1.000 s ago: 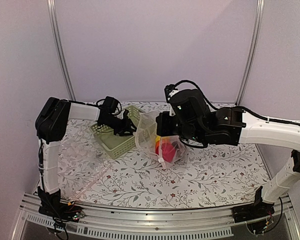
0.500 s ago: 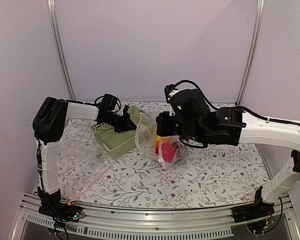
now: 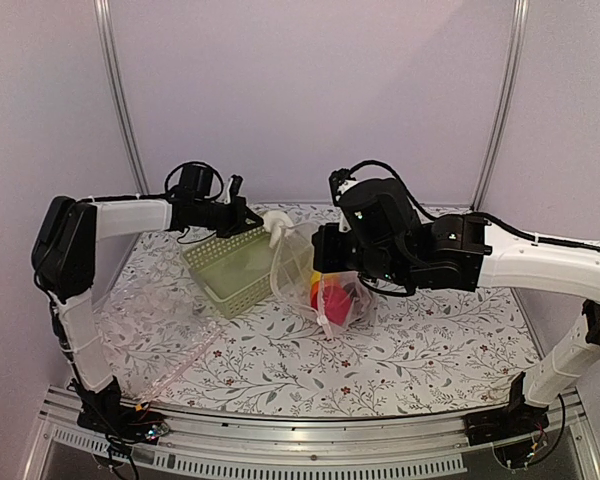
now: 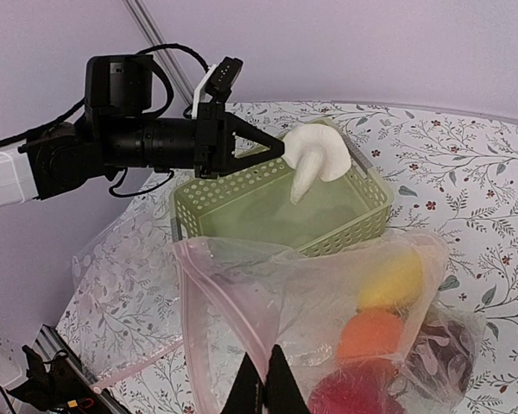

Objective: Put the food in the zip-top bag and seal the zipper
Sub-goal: Pick up the fake vegetable from the bin.

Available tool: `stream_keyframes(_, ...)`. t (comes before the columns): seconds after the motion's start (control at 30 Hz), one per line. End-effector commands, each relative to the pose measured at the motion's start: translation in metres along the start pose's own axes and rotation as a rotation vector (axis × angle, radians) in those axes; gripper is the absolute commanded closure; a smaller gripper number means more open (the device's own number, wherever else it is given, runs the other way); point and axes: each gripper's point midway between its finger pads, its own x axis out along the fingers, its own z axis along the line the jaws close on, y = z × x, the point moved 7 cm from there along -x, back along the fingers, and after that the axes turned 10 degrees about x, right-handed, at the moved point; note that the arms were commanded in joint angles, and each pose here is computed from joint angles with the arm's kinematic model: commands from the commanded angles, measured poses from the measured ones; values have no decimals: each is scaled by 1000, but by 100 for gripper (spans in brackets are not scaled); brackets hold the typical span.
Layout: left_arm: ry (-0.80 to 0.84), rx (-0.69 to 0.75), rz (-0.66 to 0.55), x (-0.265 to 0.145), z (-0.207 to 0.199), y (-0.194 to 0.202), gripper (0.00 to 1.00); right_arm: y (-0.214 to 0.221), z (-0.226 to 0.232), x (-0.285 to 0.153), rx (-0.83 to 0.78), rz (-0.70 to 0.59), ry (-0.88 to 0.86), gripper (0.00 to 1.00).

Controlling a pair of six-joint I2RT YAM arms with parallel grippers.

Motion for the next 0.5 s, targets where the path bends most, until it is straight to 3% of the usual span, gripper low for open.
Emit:
stream_keyframes(0.0,-7,51,-73,-19,-5,-13,100,-5,-4,-4,13,-15,13,100)
stream_keyframes(0.33,43,147,-208,-83,-52,-34,100,-8,-9,-9,-3,-32,47,100)
stream_keyframes(0.47,150,235,-294,-117,-86,-43,100,-12,-13,-13,-3,-50,58,100)
